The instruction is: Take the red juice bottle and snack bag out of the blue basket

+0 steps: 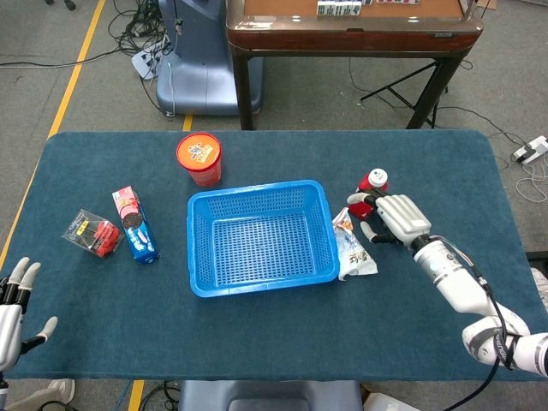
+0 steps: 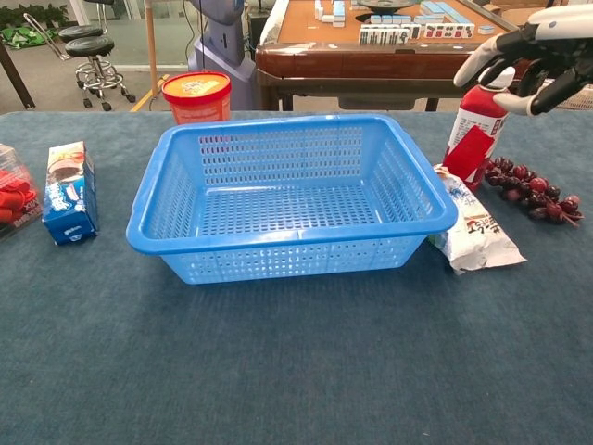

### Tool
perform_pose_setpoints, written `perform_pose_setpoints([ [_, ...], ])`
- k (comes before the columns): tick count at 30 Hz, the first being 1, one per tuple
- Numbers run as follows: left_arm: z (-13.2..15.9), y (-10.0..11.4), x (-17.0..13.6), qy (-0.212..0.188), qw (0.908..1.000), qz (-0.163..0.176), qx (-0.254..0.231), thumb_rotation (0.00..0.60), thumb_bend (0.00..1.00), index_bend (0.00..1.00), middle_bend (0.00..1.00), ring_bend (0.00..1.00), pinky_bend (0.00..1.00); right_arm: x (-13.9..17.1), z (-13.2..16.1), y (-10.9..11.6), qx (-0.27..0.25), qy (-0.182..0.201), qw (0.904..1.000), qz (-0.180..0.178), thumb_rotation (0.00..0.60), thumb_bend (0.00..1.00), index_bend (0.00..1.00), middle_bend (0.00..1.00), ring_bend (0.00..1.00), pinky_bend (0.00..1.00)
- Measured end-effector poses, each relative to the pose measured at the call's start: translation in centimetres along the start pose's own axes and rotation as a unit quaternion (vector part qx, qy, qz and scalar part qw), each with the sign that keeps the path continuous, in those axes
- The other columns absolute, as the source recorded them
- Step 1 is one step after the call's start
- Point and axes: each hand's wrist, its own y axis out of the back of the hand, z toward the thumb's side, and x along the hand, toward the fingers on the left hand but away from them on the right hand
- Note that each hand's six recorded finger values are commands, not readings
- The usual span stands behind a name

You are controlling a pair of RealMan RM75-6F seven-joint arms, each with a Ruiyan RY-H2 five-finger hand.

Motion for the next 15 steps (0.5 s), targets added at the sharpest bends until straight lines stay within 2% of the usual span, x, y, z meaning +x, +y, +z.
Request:
perform_pose_setpoints([
  [5,-0.1,-0.1,0.3,-0.001,1.0,0.001,0.0,0.6,0.27,0.01,0.02,0.12,0.13,1.9,-0.2,1.1,0.01,0.004,0.9991,-0.042,0.6,0.54,0.23,0.23,0.15,0.37],
  [8,-0.2,-0.1,0.4,0.0,1.0,0.002,0.0,0.6,0.27,0.01,0.02,0.12,0.13,4.2,-0.7,1.7,0.02,-0.002,0.9968,-0.077,0.6,0.53,0.23,0.24,0.15,0.37],
  [15,-0.4,-0.2,1.0,0.002,1.0,0.005,-0.002,0.6,0.27,0.01,0.02,0.12,0.13,11.6,-3.5,2.0,0.041,-0.059,0.985,-0.157,0.6,0.52,0.23,0.25,0.17,0.37],
])
